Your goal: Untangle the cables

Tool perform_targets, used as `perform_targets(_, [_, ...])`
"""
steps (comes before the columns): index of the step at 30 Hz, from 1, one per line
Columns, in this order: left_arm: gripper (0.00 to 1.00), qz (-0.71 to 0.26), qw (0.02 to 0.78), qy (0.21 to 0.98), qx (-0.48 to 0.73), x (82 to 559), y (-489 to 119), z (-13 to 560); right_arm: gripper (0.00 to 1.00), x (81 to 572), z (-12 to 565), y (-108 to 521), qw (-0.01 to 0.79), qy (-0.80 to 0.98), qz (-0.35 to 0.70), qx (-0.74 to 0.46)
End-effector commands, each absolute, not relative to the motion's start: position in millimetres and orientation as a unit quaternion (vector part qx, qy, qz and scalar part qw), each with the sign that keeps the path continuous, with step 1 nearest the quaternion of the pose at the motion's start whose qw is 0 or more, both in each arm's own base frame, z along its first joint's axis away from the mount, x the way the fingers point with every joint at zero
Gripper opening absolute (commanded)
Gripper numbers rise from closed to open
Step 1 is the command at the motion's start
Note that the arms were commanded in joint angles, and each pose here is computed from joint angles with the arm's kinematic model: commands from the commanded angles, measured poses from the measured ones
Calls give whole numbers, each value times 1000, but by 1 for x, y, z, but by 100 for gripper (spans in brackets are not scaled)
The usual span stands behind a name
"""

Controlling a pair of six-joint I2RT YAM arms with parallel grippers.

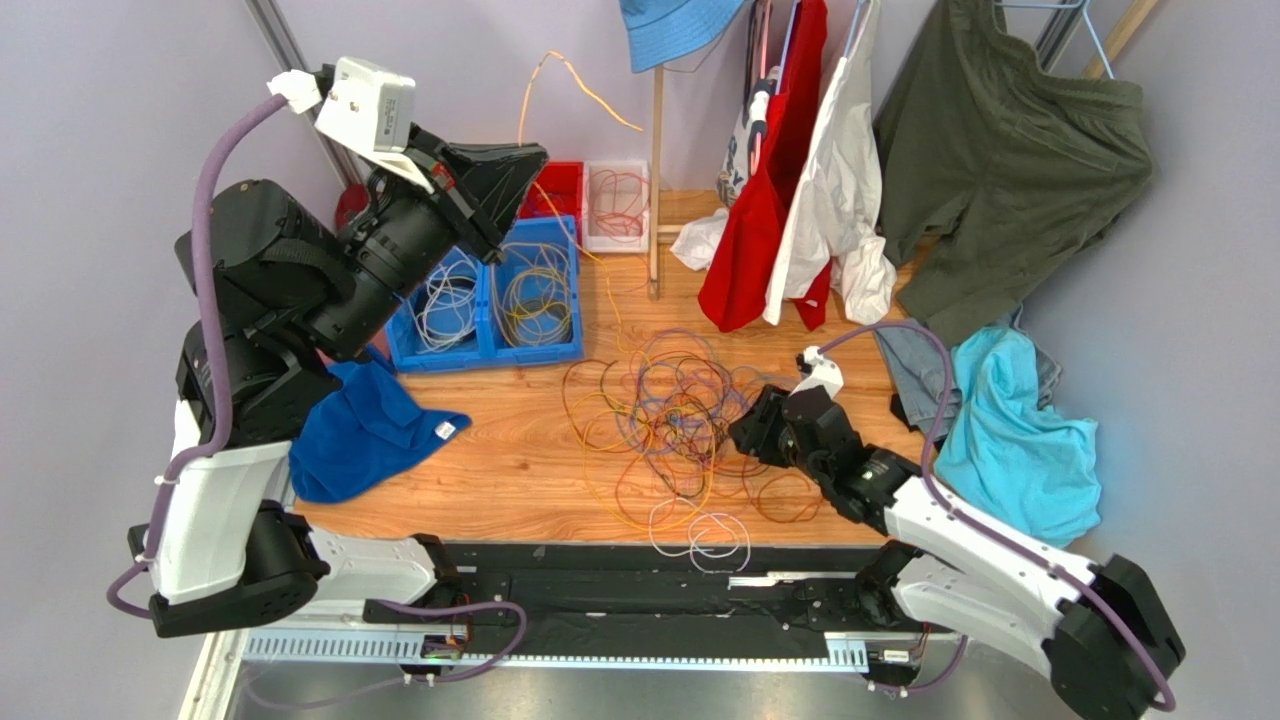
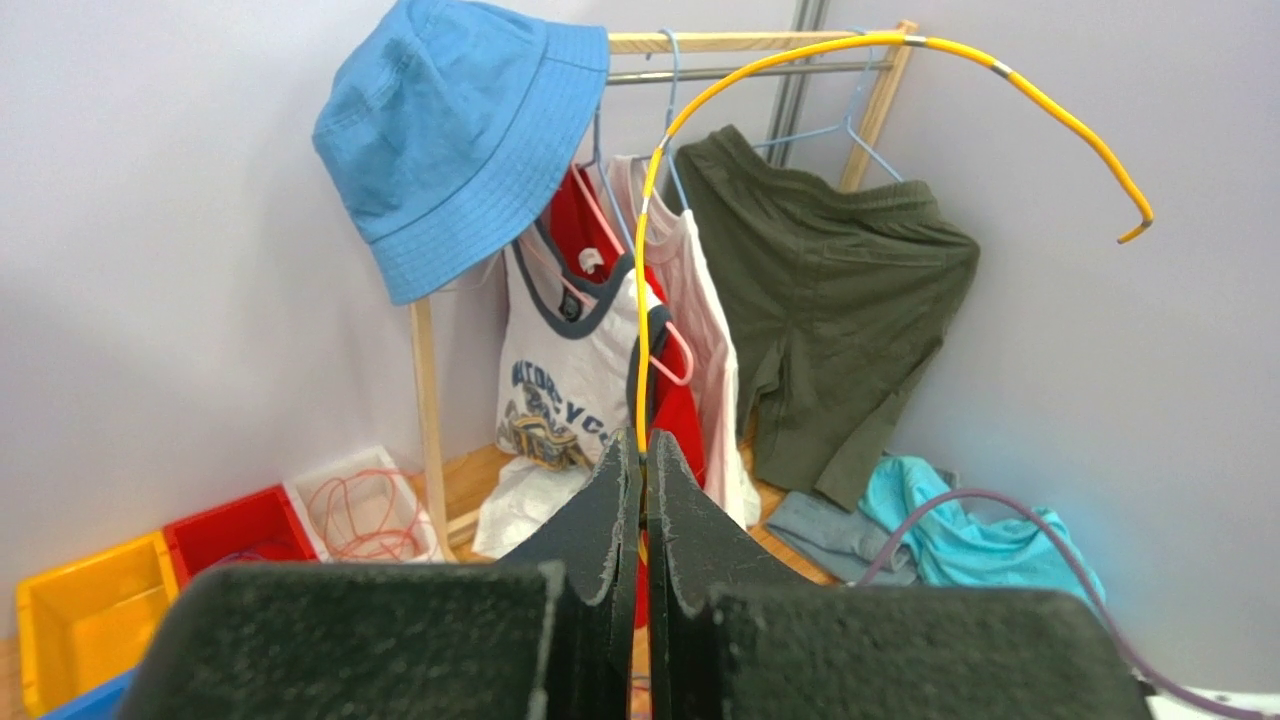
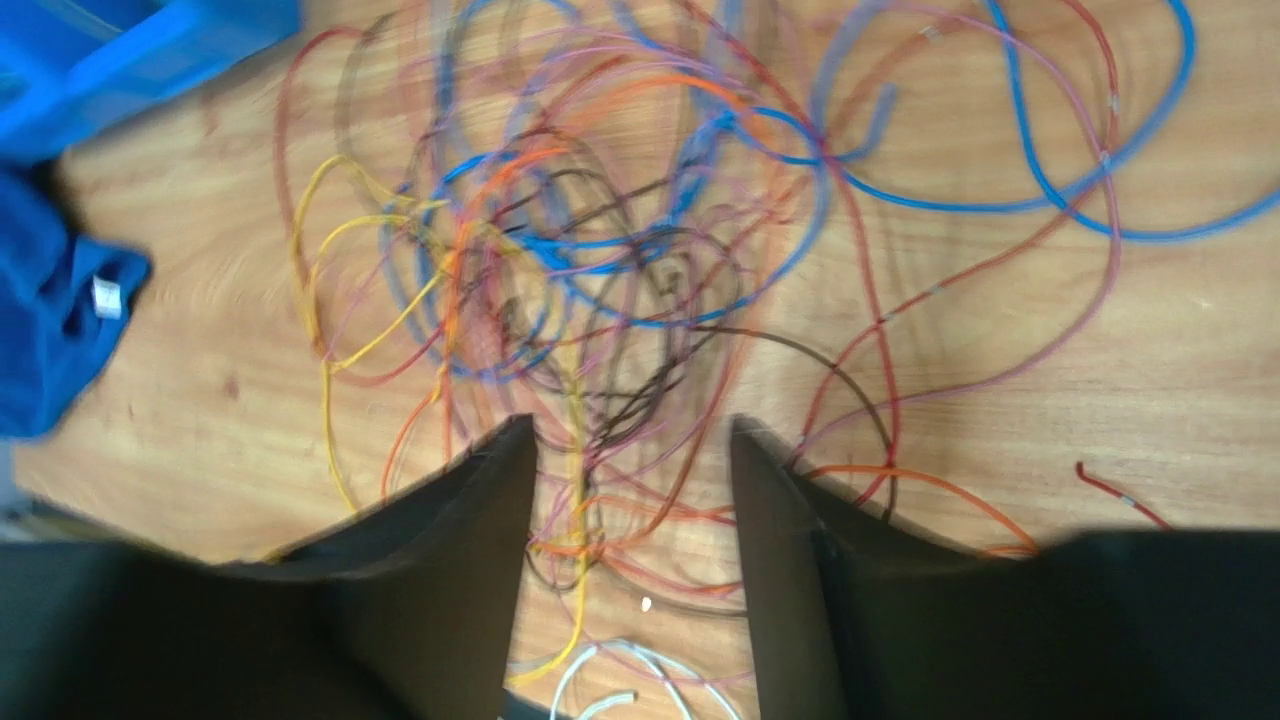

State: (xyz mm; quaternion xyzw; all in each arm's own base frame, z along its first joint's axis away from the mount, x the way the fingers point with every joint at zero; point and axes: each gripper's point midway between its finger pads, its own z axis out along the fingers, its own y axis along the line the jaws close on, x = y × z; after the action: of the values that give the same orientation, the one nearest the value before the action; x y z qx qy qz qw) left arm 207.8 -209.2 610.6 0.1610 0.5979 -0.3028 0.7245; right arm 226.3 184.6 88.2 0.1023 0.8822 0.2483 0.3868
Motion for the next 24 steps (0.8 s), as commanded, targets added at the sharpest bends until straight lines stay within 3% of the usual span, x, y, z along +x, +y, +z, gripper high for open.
perform_targets(1, [0,-279,730,599,175,219,-219,608,60,224,185,198,484,826,283,53])
perform_targets(4, [0,-273,733,599,173,222,-219,610,71,218,229,189,521,806,279,33])
perform_targets(11, [0,-291,724,597,185,220,-232,612,75,206,274,208,545,771,323,-64])
perform_targets(24, [0,-317,707,597,207,212,-242,607,75,222,228,264,520,776,318,-162])
